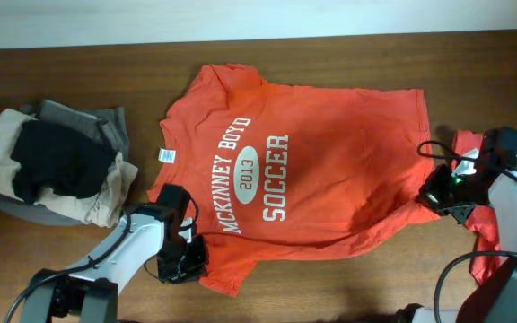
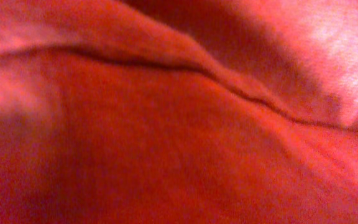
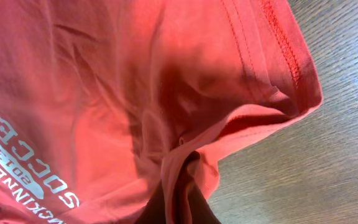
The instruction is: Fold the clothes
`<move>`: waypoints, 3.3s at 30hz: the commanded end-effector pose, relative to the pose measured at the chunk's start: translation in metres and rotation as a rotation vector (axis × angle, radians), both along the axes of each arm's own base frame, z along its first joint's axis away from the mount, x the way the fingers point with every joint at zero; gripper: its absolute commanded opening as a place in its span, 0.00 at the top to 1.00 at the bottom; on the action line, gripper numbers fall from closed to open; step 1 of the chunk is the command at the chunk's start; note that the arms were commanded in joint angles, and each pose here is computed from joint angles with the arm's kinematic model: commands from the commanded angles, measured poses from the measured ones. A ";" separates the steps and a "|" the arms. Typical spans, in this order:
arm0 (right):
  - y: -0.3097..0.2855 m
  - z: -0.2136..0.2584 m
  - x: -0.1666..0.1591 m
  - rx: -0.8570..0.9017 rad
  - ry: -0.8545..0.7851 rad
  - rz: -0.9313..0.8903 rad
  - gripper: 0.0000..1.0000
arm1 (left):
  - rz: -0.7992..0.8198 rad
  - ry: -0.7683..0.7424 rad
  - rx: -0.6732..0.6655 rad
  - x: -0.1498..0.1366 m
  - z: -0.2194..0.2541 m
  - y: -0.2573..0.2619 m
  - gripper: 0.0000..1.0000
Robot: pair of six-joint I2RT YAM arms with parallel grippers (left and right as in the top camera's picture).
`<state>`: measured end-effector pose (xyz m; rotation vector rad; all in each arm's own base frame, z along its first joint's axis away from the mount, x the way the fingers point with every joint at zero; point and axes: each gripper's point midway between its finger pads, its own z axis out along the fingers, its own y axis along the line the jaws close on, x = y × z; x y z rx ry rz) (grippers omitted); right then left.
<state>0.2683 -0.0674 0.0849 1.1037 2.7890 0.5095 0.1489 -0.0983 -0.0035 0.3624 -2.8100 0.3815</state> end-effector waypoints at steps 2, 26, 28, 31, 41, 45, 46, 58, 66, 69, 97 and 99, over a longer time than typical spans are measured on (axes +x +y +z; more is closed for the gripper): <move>0.000 0.006 0.007 0.000 -0.027 0.012 0.96 | -0.017 -0.011 -0.028 0.002 0.005 -0.005 0.90; -0.004 0.008 0.019 -0.022 -0.081 0.019 0.96 | -0.075 -0.410 0.045 0.095 0.108 -0.001 0.89; -0.008 0.009 0.028 -0.024 -0.107 -0.023 0.96 | -0.083 -0.449 0.093 0.119 0.093 0.003 0.89; -0.011 0.010 0.038 -0.026 -0.142 -0.033 0.96 | -0.106 -0.490 0.097 0.139 0.082 0.000 0.89; -0.016 -0.005 0.076 -0.038 -0.211 -0.074 0.96 | -0.141 -0.745 0.076 0.218 0.071 -0.017 0.89; -0.013 -0.018 0.093 -0.045 -0.232 -0.058 0.96 | -0.123 -0.849 0.102 0.241 0.082 -0.016 0.69; -0.013 -0.021 0.095 -0.046 -0.234 -0.055 0.96 | -0.122 -0.865 0.112 0.245 0.084 -0.015 0.60; -0.014 -0.031 0.087 -0.067 -0.179 -0.048 0.46 | -0.253 -0.661 0.079 0.200 0.074 -0.021 0.50; -0.019 -0.034 0.073 -0.055 -0.128 -0.073 0.40 | -0.334 -0.526 0.084 0.179 0.041 -0.020 0.63; -0.025 -0.026 0.070 -0.055 -0.135 -0.074 0.40 | -0.373 -0.506 0.077 0.175 0.031 -0.026 0.64; -0.017 0.031 0.048 -0.110 -0.212 -0.004 0.37 | -0.363 -0.425 0.236 0.186 0.034 -0.020 0.65; -0.017 0.031 0.048 -0.110 -0.211 -0.003 0.37 | -0.367 -0.394 0.223 0.185 0.019 -0.023 0.65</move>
